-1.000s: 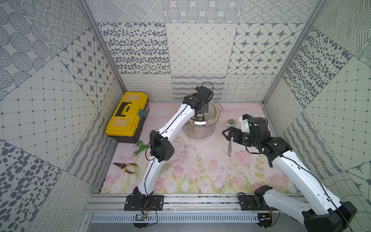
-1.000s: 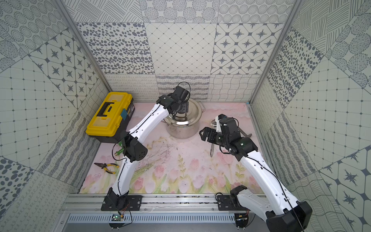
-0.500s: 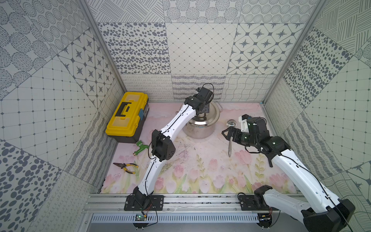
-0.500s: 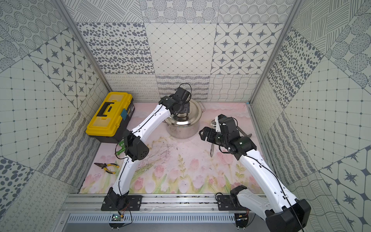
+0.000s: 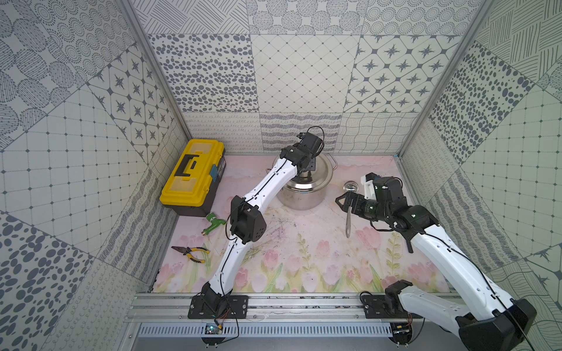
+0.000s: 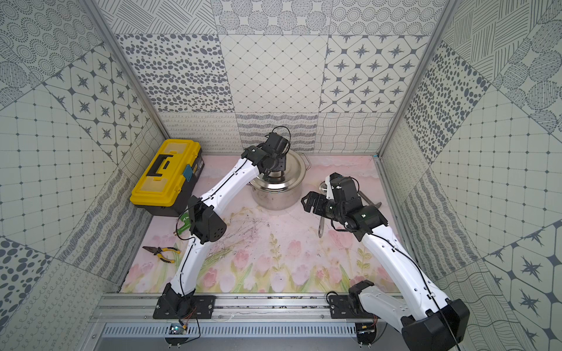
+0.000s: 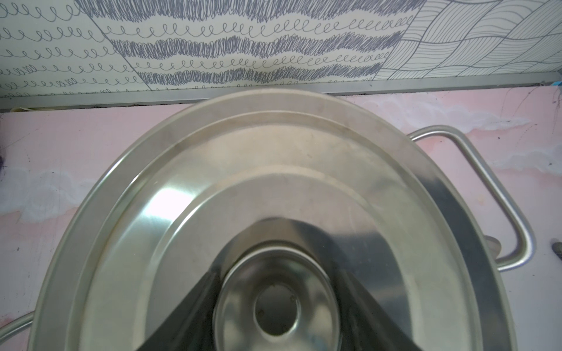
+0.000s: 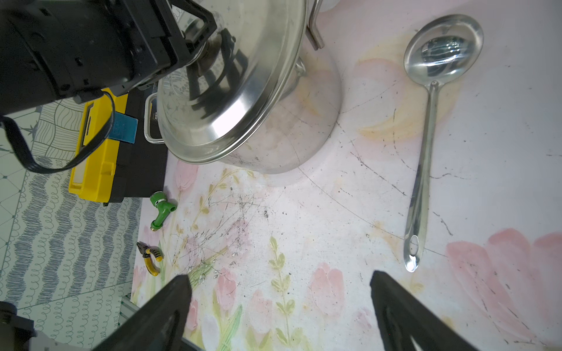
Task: Stir the soup with a spoon
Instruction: Pick up the lid from the pan.
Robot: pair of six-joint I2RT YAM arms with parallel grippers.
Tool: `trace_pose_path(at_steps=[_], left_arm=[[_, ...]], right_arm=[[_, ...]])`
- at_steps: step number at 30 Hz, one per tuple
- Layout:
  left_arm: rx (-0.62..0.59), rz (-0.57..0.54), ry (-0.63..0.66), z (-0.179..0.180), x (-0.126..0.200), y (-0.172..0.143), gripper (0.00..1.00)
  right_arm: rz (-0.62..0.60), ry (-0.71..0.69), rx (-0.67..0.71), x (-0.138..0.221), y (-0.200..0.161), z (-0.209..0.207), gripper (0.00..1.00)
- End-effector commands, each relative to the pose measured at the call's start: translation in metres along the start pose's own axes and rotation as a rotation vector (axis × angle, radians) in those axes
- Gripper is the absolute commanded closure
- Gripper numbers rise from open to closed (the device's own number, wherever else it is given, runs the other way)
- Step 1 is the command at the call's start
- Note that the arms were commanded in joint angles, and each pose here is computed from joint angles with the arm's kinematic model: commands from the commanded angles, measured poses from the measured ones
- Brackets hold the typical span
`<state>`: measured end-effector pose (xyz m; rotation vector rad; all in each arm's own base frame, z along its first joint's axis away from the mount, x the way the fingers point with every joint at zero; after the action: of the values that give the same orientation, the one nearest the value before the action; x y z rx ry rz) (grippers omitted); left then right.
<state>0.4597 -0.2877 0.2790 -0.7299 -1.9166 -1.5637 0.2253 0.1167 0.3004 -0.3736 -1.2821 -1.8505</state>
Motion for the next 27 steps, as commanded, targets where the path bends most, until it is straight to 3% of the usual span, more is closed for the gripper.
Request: trace_pose_path(at_steps=[1,9,17,27], left_arm=[[-0.032,0.063,0.024,0.004,-0.007,-0.011,0.38],[-0.047,0.081,0.003,0.003,-0.007,-0.012,0.64],[-0.025,-0.003,-0.058,-0.002,0.014,0.008,0.85],[0.004,-0.086,-0.154,-0.008,0.043,0.03,0.87]], right_arm=[[-0.028,0.007,-0.002,-0.004,0.004,0.002,0.03],[-0.025,0.001,-0.005,-0.007,0.004,0.001,0.03],[-0.016,-0.007,-0.004,-0.01,0.001,-0.001,0.03],[-0.011,-0.01,-0.006,-0.013,0.002,-0.002,0.03]])
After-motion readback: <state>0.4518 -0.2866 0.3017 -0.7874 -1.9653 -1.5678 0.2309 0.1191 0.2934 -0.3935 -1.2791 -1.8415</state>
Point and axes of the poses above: each gripper's point midway between its finger pads, its own x axis back along the fingers, its own z axis along the line the jaws close on, y = z × x, the point moved 9 cm from there along x, back along the fingers, and after that the axes turned 11 degrees about x, right-handed, at the moved point
